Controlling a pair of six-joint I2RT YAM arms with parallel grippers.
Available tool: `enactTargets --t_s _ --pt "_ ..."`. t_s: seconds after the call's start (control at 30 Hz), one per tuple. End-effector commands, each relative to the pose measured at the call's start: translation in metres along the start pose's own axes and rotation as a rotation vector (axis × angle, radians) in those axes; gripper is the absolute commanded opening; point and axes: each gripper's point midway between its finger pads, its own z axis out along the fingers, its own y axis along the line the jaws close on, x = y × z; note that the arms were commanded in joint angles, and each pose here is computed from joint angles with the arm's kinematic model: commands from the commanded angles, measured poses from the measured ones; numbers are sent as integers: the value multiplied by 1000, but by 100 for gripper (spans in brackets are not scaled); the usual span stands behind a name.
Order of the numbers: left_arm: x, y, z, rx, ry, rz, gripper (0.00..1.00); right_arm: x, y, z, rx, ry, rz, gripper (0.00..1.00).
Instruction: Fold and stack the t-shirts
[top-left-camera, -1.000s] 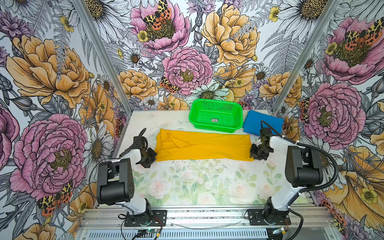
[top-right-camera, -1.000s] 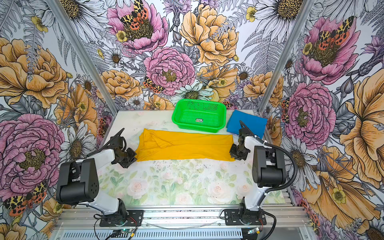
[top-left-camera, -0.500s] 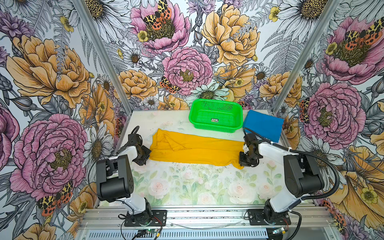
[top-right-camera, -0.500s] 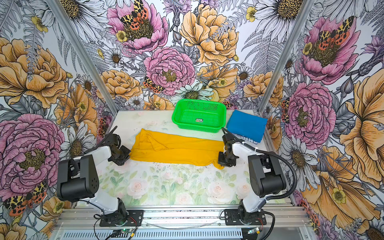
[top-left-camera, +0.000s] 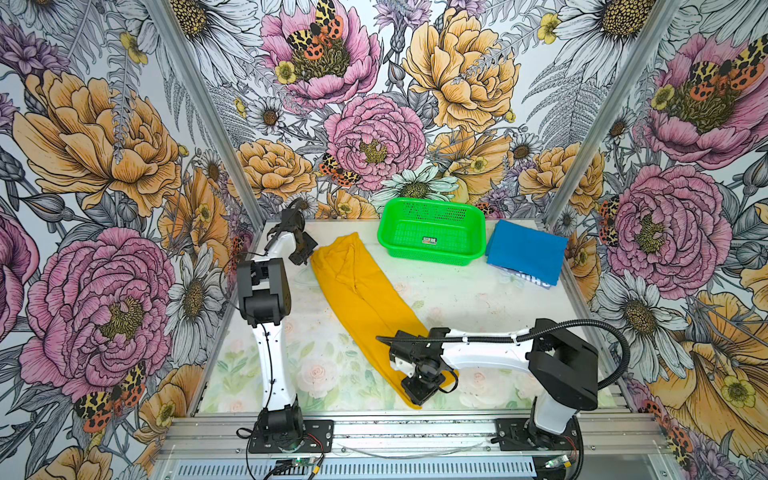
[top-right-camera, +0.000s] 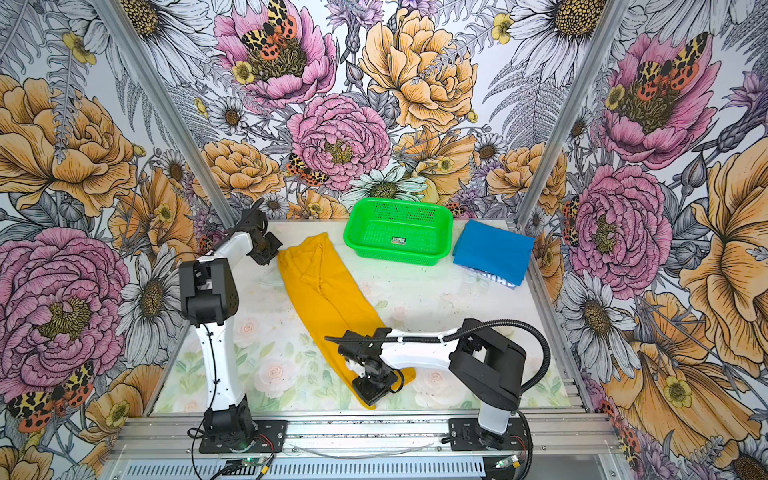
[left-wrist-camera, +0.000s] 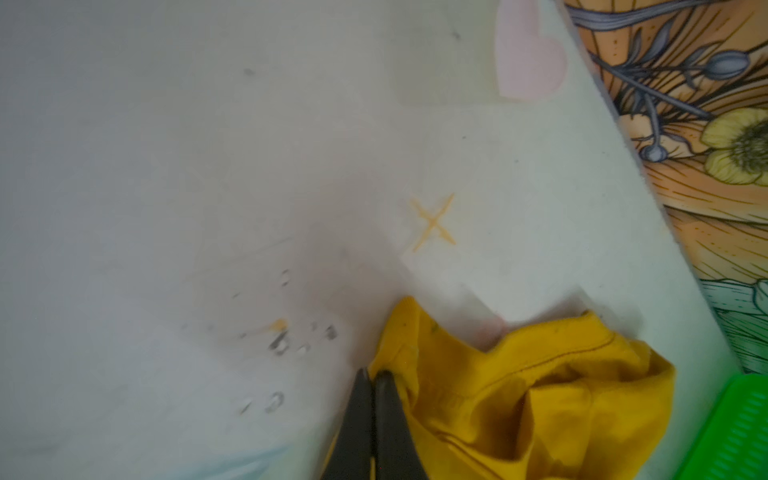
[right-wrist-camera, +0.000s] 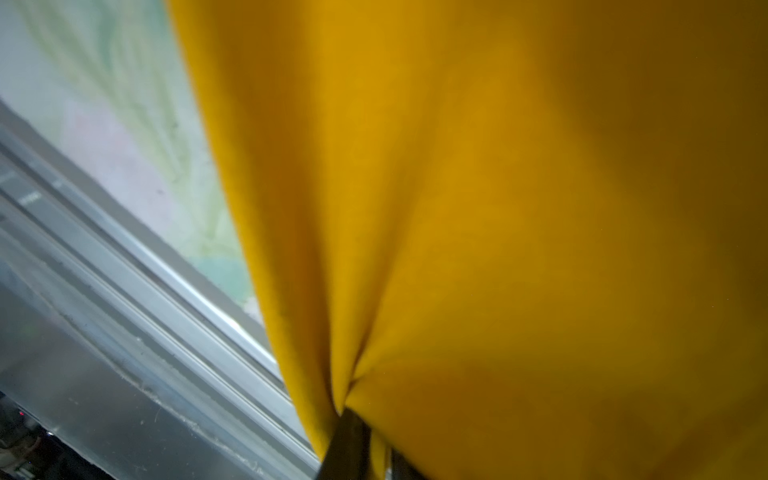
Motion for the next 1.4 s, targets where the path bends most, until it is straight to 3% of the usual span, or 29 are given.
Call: enactTargets --t_s 0.0,0.07,0.13,0.17,0.27,0.33,0.5,0.67,0.83,1.07,1.2,1.37 --pt "7 -10 8 -11 68 61 0 -2 19 -10 -25 -9 1 44" --pt "-2 -18 15 34 66 50 0 -2 21 -25 -30 -59 4 62" --pt "-10 -26 21 94 73 44 0 -3 21 -46 -50 -126 5 73" --pt "-12 -35 22 148 89 50 11 -4 18 -57 -62 -158 15 77" --pt "-17 -60 6 284 118 95 86 -11 -7 -87 -72 -262 99 83" --pt "-16 -58 -13 278 114 130 99 -18 -33 -102 -64 -323 185 85" --pt "20 -16 -65 187 126 76 99 -33 -98 -117 -10 -382 341 85" --pt "109 27 -118 135 134 15 99 -34 -136 -96 23 -304 396 79" --pt "204 57 -159 123 176 71 99 -22 -142 -74 24 -226 389 70" --pt "353 80 -196 162 353 188 97 2 -132 -55 20 -161 355 57" --pt "412 92 -224 216 398 236 88 5 -122 -52 42 -156 340 57" --pt "457 107 -245 234 485 329 81 17 -131 -43 98 -142 380 53"
